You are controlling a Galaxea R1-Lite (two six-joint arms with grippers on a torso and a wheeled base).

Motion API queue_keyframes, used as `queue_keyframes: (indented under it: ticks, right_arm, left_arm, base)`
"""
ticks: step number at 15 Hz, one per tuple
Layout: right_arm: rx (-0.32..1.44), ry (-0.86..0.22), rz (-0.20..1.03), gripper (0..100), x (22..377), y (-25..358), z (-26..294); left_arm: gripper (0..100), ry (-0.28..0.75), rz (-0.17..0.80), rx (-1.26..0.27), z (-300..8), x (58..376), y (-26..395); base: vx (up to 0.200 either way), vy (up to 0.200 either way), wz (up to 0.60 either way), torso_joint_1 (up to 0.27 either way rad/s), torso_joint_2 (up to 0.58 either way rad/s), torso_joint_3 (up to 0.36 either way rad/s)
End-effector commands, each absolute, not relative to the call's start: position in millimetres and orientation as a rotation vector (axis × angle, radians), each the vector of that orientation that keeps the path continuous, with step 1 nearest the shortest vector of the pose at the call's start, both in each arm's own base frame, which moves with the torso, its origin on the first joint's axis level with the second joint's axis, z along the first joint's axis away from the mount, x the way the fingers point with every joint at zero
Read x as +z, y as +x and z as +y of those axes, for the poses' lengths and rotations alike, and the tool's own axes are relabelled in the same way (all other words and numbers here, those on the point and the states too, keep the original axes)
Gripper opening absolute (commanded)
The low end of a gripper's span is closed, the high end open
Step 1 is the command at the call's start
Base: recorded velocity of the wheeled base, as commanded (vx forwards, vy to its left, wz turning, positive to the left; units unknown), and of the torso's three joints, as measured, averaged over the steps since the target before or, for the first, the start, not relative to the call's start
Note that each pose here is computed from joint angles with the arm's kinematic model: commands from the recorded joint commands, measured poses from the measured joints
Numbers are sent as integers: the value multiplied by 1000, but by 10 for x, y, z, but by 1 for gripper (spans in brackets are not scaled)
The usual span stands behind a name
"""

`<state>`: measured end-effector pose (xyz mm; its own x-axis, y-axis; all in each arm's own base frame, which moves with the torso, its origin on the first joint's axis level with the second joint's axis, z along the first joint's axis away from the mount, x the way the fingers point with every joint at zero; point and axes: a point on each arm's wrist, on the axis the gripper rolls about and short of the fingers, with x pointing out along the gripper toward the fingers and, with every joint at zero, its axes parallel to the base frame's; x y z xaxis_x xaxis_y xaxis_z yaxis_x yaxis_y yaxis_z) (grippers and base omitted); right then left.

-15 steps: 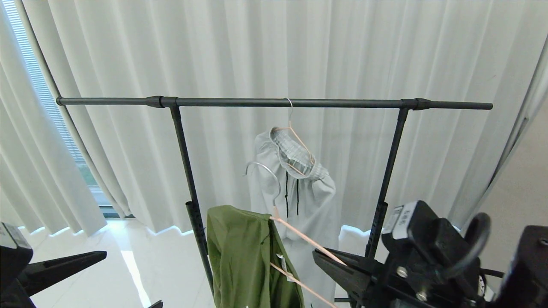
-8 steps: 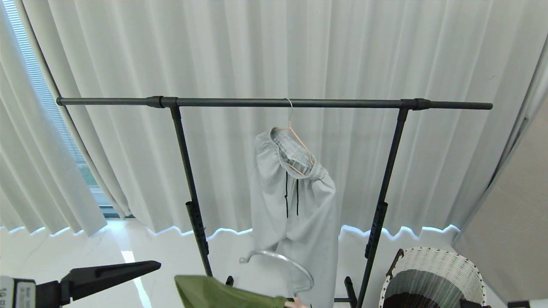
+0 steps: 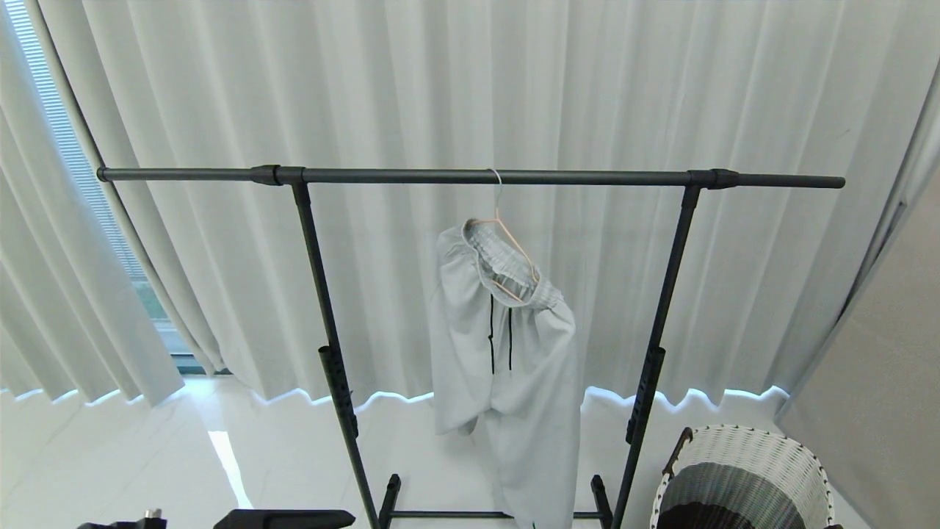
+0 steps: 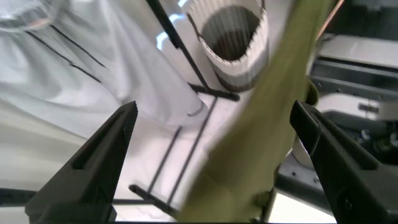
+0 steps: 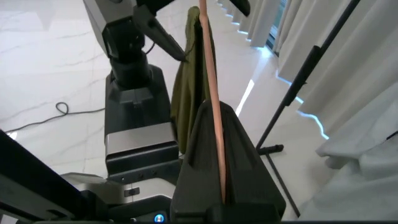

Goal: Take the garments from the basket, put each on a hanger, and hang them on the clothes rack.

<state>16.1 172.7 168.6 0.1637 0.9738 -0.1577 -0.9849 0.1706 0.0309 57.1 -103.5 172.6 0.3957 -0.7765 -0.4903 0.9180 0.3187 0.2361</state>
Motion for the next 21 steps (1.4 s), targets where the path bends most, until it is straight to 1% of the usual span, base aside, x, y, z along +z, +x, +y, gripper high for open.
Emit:
queue_keyframes:
  ticks: [1, 3, 8, 9, 15, 16, 18, 20, 21]
  right_arm:
    - [1402, -92, 159, 0, 1675, 156, 1750]
    - [1404, -93, 161, 0, 1675, 155, 1768]
    - [1423, -90, 155, 0, 1695, 123, 1784]
    - [1427, -92, 156, 0, 1692, 115, 1788]
    - [1425, -88, 160, 0, 1688, 115, 1781]
    - [1425, -86, 162, 100, 1688, 115, 1781]
    - [1425, -88, 164, 100, 1680, 115, 1778]
    - [1397, -94, 171, 100, 1662, 161, 1778]
    - [1372, -97, 177, 100, 1649, 205, 1772]
  left_arm:
    - [100, 532, 342, -1163, -1042, 1658, 569]
    - [100, 537, 358, -1173, -1040, 1622, 566]
    - [100, 535, 352, -1177, -1059, 1622, 572]
    - [0, 537, 356, -1180, -1053, 1607, 566]
    - [0, 554, 370, -1203, -1058, 1559, 536]
    - [0, 550, 371, -1201, -1058, 1560, 538]
    - [0, 547, 378, -1189, -1052, 1552, 544]
    - [0, 569, 410, -1119, -1000, 1469, 570]
    - [0, 583, 422, -1061, -971, 1440, 595]
  base:
    - [0, 0, 0, 0, 0, 0]
    - [0, 0, 0, 0, 0, 0]
    - [0, 0, 0, 0, 0, 0]
    - [0, 0, 0, 0, 0, 0]
    - [0, 0, 0, 0, 0, 0]
    - [0, 0, 0, 0, 0, 0]
    - [0, 0, 0, 0, 0, 0]
    - [0, 0, 0, 0, 0, 0]
    - [0, 0, 0, 0, 0, 0]
